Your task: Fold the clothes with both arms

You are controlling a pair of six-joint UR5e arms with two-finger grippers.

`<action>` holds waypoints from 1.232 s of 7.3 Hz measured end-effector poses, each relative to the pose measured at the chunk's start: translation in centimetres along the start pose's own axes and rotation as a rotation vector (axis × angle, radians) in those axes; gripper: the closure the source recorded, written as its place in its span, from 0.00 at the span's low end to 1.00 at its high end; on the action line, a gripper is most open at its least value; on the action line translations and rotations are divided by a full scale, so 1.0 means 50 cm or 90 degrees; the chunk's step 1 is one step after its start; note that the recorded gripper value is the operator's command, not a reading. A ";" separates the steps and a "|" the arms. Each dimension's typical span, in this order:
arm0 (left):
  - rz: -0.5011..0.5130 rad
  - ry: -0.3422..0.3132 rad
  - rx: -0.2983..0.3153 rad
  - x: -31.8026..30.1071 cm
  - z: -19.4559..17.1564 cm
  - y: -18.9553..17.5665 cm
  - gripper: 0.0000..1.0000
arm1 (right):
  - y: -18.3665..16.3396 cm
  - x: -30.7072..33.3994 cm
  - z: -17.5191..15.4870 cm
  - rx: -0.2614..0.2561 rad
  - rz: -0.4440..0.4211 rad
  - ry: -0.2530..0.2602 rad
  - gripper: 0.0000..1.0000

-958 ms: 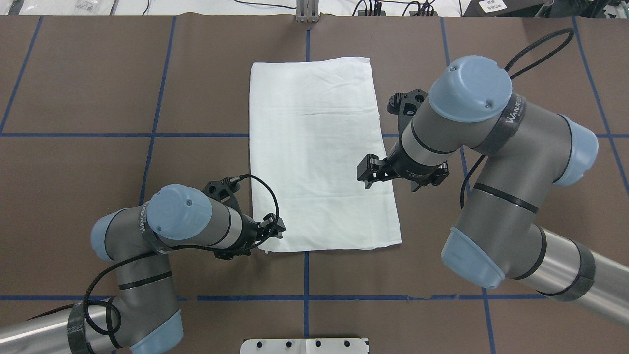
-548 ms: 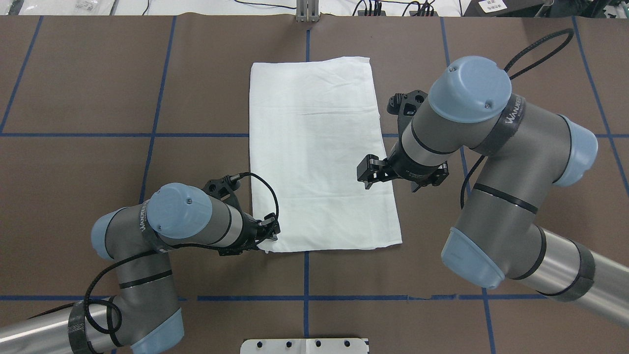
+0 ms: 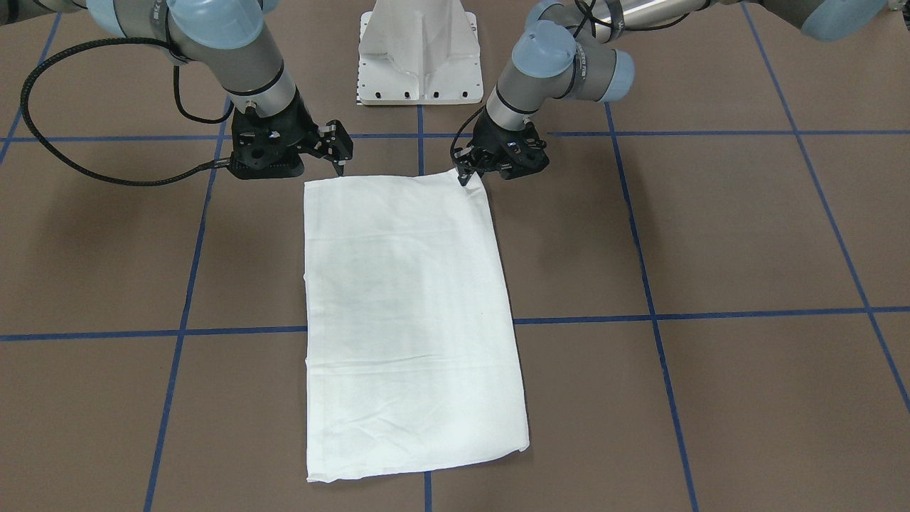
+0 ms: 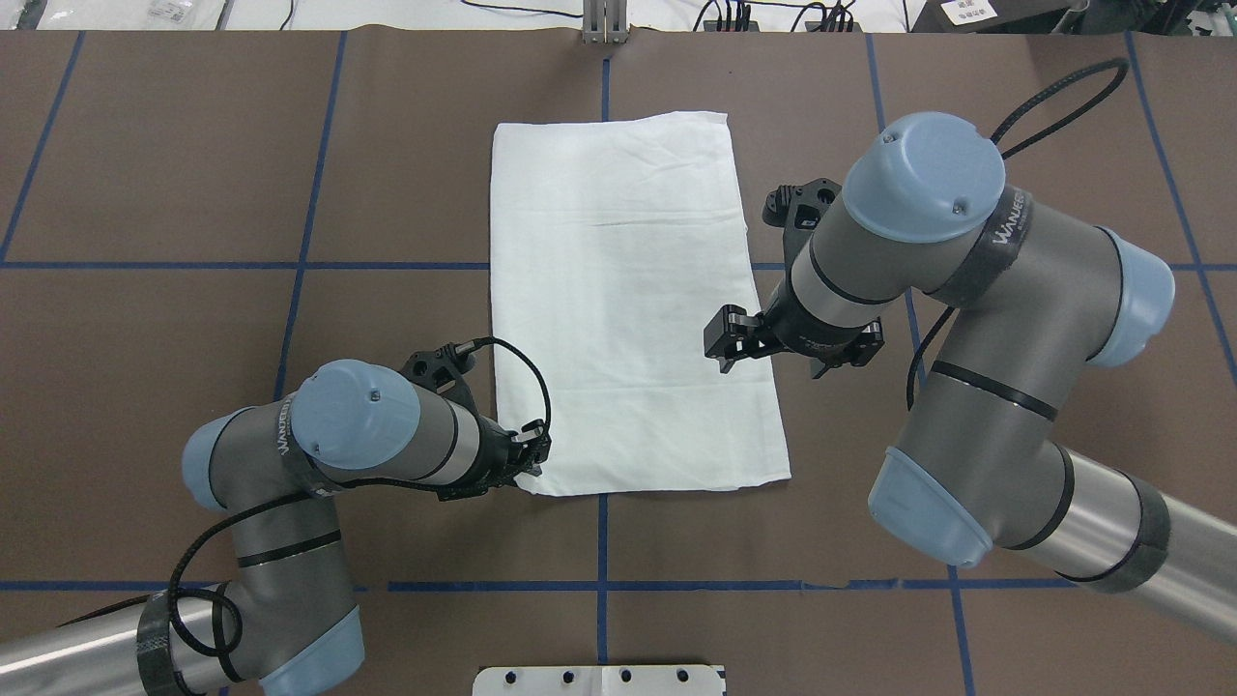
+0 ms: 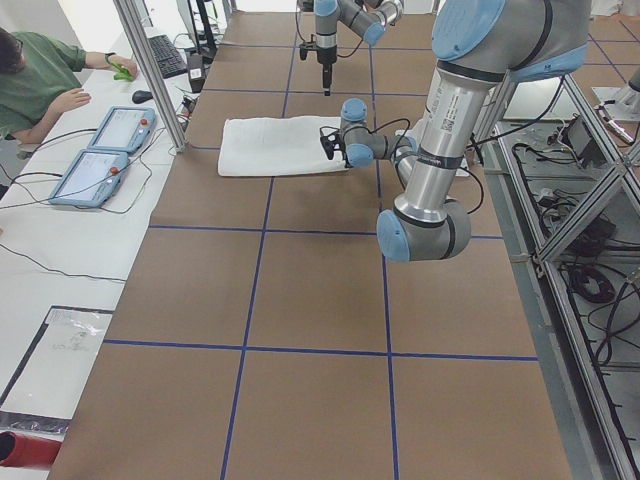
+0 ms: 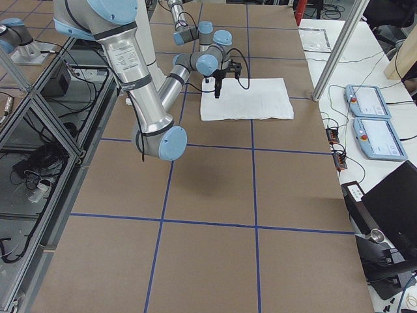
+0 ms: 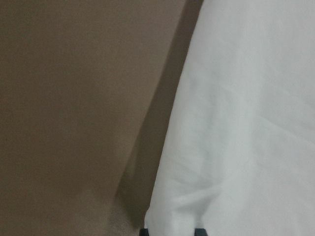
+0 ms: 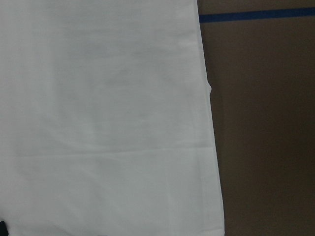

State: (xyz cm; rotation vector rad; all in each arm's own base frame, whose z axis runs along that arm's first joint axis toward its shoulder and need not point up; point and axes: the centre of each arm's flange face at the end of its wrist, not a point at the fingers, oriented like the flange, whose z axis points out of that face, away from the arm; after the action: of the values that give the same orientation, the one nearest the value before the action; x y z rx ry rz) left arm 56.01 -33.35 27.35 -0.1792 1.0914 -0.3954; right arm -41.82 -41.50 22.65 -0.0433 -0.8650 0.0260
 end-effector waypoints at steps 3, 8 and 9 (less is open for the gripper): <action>0.001 0.008 0.015 0.000 -0.009 -0.003 1.00 | 0.008 -0.005 0.013 0.004 0.004 0.007 0.00; 0.009 0.031 0.011 0.016 -0.049 0.010 1.00 | 0.078 -0.058 0.088 0.036 0.118 0.034 0.00; 0.009 0.032 0.010 0.017 -0.053 0.012 1.00 | 0.086 -0.071 0.128 0.053 0.166 0.028 0.00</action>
State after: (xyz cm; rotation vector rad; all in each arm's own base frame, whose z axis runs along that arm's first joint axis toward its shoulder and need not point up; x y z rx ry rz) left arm 54.14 -33.01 25.21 -0.1479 1.1386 -0.3968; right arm -48.99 -37.17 23.89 -0.0777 -0.8092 0.3041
